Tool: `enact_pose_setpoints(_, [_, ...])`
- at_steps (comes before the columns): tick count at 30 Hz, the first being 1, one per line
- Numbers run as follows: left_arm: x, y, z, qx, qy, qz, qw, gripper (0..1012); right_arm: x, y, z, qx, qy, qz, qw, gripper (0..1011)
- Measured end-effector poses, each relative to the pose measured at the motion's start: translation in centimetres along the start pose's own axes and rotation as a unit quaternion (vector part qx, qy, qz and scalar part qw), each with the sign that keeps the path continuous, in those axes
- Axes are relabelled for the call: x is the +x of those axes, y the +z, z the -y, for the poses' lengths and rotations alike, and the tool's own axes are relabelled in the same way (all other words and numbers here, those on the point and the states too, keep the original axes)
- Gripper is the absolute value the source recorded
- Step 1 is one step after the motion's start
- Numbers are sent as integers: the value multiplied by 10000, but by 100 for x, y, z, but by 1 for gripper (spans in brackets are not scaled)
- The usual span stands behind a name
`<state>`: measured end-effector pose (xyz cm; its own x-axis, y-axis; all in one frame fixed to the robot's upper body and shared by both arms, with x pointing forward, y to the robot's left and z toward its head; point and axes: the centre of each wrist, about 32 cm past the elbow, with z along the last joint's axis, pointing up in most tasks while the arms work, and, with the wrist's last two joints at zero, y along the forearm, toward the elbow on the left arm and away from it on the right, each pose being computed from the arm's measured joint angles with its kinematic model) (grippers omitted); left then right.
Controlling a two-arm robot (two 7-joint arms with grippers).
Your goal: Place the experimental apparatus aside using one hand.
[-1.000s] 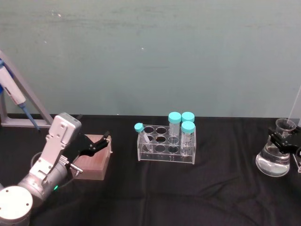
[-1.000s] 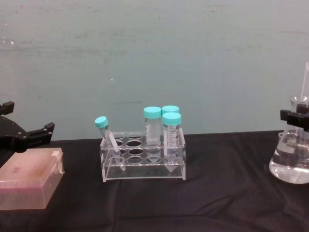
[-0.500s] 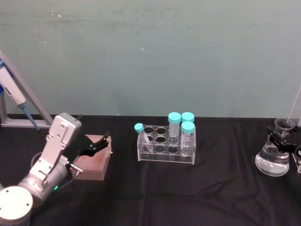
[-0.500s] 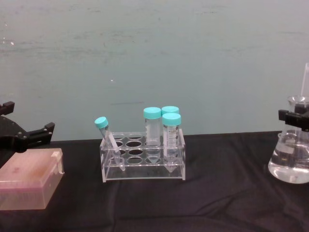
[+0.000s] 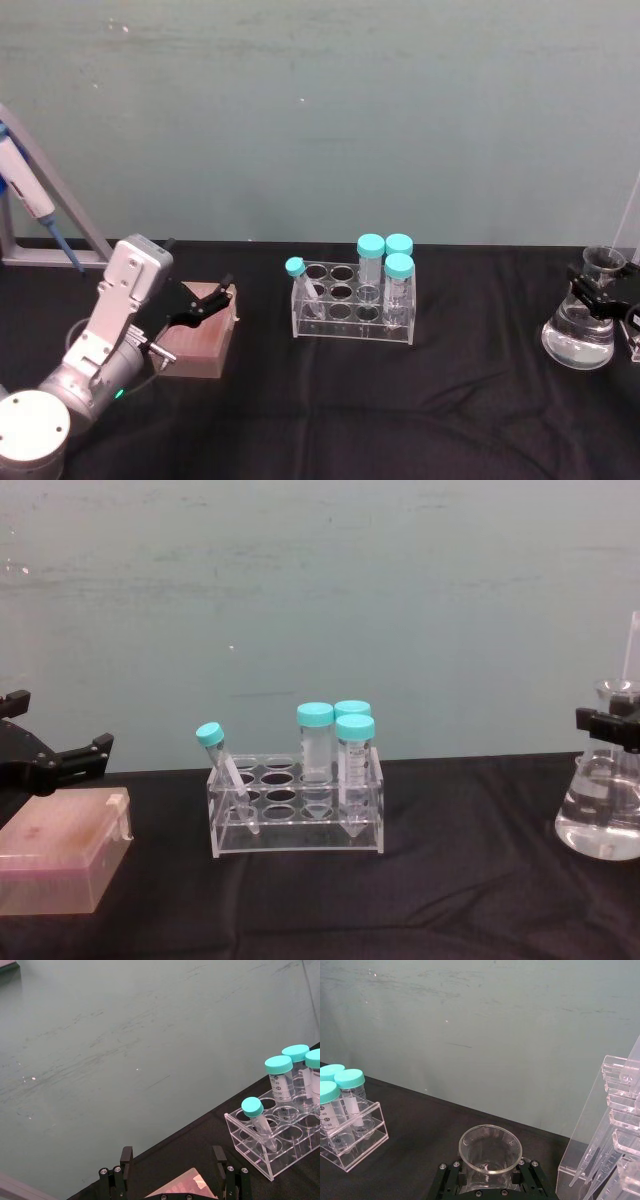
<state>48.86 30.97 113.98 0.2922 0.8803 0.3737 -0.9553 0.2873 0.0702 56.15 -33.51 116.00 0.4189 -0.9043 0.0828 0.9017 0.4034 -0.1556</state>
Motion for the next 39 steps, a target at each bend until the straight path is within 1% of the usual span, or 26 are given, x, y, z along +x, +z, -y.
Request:
enact_pose_setpoints(6, [0, 0, 0, 0, 0, 0, 10000, 1000, 0, -1, 1, -3, 1, -3, 10000, 451])
enact_pose_setpoints(9, [0, 0, 0, 0, 0, 0, 10000, 1000, -1, -4, 3, -13, -3, -5, 10000, 489])
enact_pose_setpoints(13, [0, 0, 0, 1, 0, 0, 10000, 1000, -5, -10, 3, -30, 6, -8, 10000, 618])
enact_pose_setpoints(15, [0, 0, 0, 0, 0, 1, 10000, 1000, -4, -10, 3, -29, 6, -8, 10000, 659])
enact_pose_setpoints(18, [0, 0, 0, 0, 0, 0, 10000, 1000, -3, -9, 4, -28, 5, -7, 10000, 775])
enact_pose_setpoints(20, [0, 0, 0, 0, 0, 0, 10000, 1000, -2, -9, 4, -26, 5, -8, 10000, 826])
enact_pose_setpoints(21, [0, 0, 0, 1, 0, 0, 10000, 1000, -2, -9, 4, -25, 5, -9, 10000, 868])
enact_pose_setpoints(22, [0, 0, 0, 0, 0, 0, 10000, 1000, -2, -8, 4, -24, 5, -9, 10000, 878])
enact_pose_setpoints(23, [0, 0, 0, 0, 0, 0, 10000, 1000, -2, -8, 4, -23, 5, -9, 10000, 902])
enact_pose_setpoints(24, [0, 0, 0, 1, 0, 1, 10000, 1000, -1, -7, 4, -21, 5, -9, 10000, 947])
enact_pose_setpoints(27, [0, 0, 0, 0, 0, 0, 10000, 1000, -1, -6, 4, -19, 5, -10, 10000, 1003])
enact_pose_setpoints(33, [0, 0, 0, 0, 0, 0, 10000, 1000, 1, -4, 4, -12, 2, -10, 10000, 1000])
enact_pose_setpoints(36, [0, 0, 0, 0, 0, 0, 10000, 1000, -8, 18, 15, 41, -24, 19, 10000, 1000])
enact_pose_setpoints(39, [0, 0, 0, 0, 0, 0, 10000, 1000, -26, 41, 53, 148, -118, 117, 9998, 1000])
